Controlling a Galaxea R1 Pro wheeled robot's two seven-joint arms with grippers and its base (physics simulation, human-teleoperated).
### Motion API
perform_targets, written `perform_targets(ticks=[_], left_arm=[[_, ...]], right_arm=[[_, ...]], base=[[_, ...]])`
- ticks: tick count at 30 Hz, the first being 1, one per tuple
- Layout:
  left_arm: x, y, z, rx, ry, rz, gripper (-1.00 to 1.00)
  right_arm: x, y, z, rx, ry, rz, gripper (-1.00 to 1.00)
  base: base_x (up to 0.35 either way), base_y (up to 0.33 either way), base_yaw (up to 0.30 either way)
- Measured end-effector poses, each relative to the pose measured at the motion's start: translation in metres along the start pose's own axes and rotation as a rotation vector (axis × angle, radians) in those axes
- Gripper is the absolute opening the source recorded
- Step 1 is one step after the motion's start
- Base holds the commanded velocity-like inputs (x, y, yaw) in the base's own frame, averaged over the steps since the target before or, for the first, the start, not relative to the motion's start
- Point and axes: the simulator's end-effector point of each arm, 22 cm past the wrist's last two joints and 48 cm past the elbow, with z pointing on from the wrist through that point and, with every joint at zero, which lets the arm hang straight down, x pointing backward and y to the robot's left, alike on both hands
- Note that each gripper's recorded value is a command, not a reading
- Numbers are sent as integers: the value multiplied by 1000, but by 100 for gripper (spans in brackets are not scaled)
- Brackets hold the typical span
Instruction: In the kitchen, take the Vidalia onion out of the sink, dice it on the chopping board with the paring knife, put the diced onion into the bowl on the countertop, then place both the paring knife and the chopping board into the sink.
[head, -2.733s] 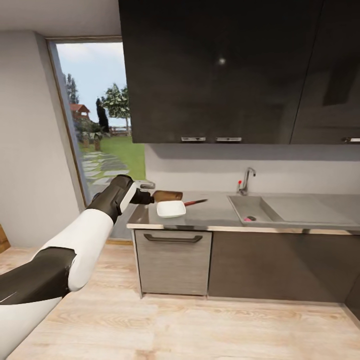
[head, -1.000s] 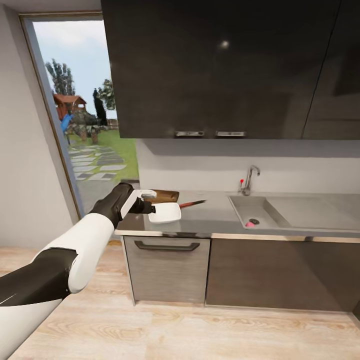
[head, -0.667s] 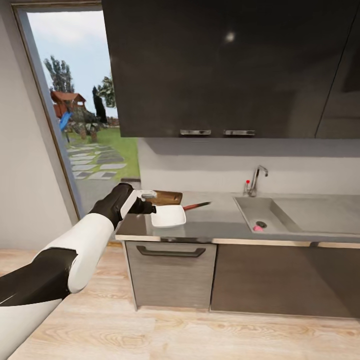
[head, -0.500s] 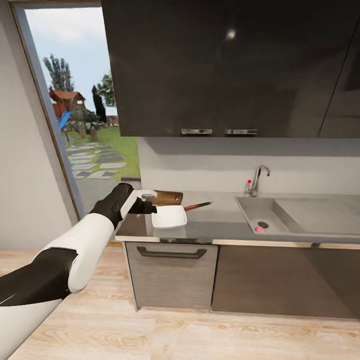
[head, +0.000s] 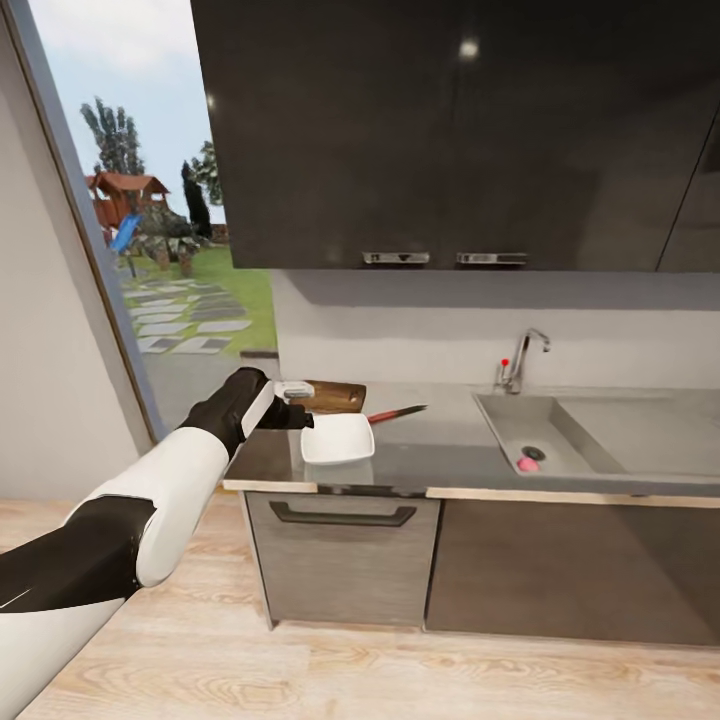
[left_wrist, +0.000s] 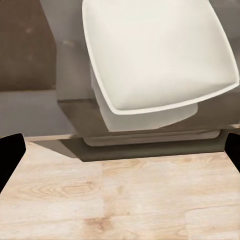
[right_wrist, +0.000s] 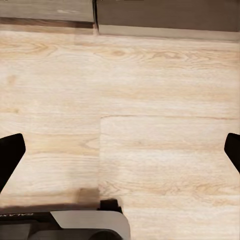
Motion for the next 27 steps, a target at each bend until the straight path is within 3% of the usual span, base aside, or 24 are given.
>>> perform_targets(ticks=[13,27], left_arm=[[12,1,15,2,32,-3,100],[31,-1,33,7,69,-7,100]], right_arm=[[8,0,0,0,19,-2,100],[16,0,0,0,40,-3,100]], base=[[107,0,0],[9,0,0]])
